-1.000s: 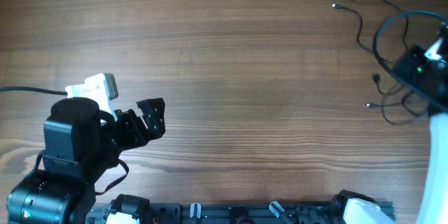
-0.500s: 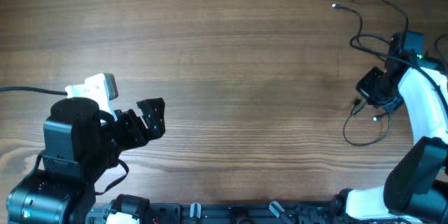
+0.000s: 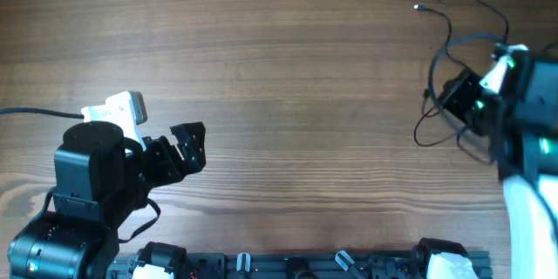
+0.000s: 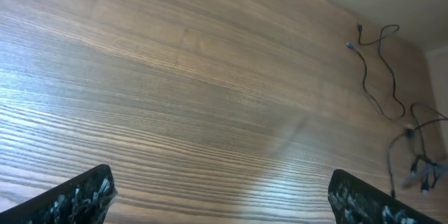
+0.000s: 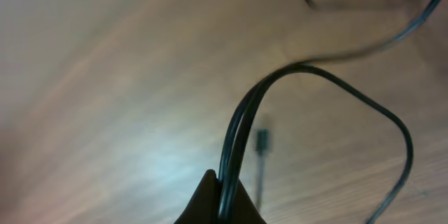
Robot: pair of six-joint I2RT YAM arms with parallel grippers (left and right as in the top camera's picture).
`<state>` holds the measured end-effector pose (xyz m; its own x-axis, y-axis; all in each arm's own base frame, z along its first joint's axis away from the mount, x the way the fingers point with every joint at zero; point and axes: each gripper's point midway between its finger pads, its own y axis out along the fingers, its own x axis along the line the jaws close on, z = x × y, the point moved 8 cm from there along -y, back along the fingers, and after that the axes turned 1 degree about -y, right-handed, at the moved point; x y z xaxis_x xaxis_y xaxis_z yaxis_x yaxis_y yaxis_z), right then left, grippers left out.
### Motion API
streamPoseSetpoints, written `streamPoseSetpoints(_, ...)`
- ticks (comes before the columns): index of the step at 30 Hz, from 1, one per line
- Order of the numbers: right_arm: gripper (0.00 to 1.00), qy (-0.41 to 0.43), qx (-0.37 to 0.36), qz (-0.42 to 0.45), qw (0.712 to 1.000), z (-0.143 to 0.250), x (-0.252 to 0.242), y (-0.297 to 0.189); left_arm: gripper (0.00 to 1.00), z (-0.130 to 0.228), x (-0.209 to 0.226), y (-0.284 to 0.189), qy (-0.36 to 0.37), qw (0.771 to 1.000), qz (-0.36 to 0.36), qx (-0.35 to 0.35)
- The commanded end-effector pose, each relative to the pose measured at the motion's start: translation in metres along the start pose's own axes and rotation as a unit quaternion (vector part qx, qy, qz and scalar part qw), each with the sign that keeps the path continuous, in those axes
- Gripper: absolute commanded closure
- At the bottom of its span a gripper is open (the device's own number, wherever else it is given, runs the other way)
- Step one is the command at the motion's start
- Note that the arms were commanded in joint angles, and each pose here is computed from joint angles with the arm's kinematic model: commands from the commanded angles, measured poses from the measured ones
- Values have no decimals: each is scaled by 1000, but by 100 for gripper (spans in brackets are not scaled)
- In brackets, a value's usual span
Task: Untangle cables
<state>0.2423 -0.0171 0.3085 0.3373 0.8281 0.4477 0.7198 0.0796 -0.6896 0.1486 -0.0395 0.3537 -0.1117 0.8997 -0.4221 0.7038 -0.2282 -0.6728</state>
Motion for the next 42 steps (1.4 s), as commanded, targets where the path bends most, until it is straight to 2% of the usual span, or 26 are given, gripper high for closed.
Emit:
streamPoseSetpoints(1, 96, -25, -42, -37, 998, 2, 10, -28, 0, -1, 0, -1, 9, 1000, -1, -5)
streamPoseSetpoints(4, 96, -51, -48, -23, 997, 0, 8, -26, 0, -1, 0, -1, 9, 1000, -1, -5)
streamPoseSetpoints(9, 94, -35, -42, 131, 990, -9, -22, 6, 0, -1, 0, -1, 9, 1000, -1, -5)
streamPoseSetpoints(13, 96, -17, 2, 271, 962, -4, -53, 35, 0, -1, 0, -1, 9, 1000, -1, -5)
streamPoseSetpoints(18, 95, 51, 55, 348, 934, 13, -72, 57, 0, -1, 0, -1, 9, 1000, -1, -5)
streamPoseSetpoints(19, 92, 50, 60, 352, 933, 13, -73, 62, 0, -1, 0, -1, 9, 1000, -1, -5)
streamPoseSetpoints(20, 82, 49, 63, 357, 931, 13, -75, 68, 0, -1, 0, -1, 9, 1000, -1, -5)
streamPoseSetpoints(21, 69, 48, 63, 359, 930, 12, -76, 73, 0, -1, 0, -1, 9, 1000, -1, -5)
streamPoseSetpoints(22, 48, 49, 60, 357, 931, 10, -76, 78, 0, -1, 0, -1, 9, 1000, -1, -5)
streamPoseSetpoints(23, 15, 49, 52, 352, 933, 7, -75, 83, 0, -1, 0, -1, 9, 1000, -1, -5)
streamPoseSetpoints(24, 1, 50, 43, 347, 935, 4, -74, 85, 0, -1, 0, -1, 9, 1000, -1, -5)
streamPoseSetpoints(29, 0, 36, 30, 298, 953, -8, -58, 70, 0, -1, 0, -1, 9, 1000, -1, -5)
streamPoseSetpoints(34, 0, -1, 18, 186, 982, -5, -31, 16, 0, -1, 0, -1, 9, 1000, -1, -5)
streamPoseSetpoints(37, 0, -51, 10, 87, 995, 18, -15, -41, 0, -1, 0, -1, 9, 1000, -1, -5)
streamPoseSetpoints(42, 0, -81, -19, 36, 996, 52, -16, -96, 0, -1, 0, -1, 9, 1000, -1, -5)
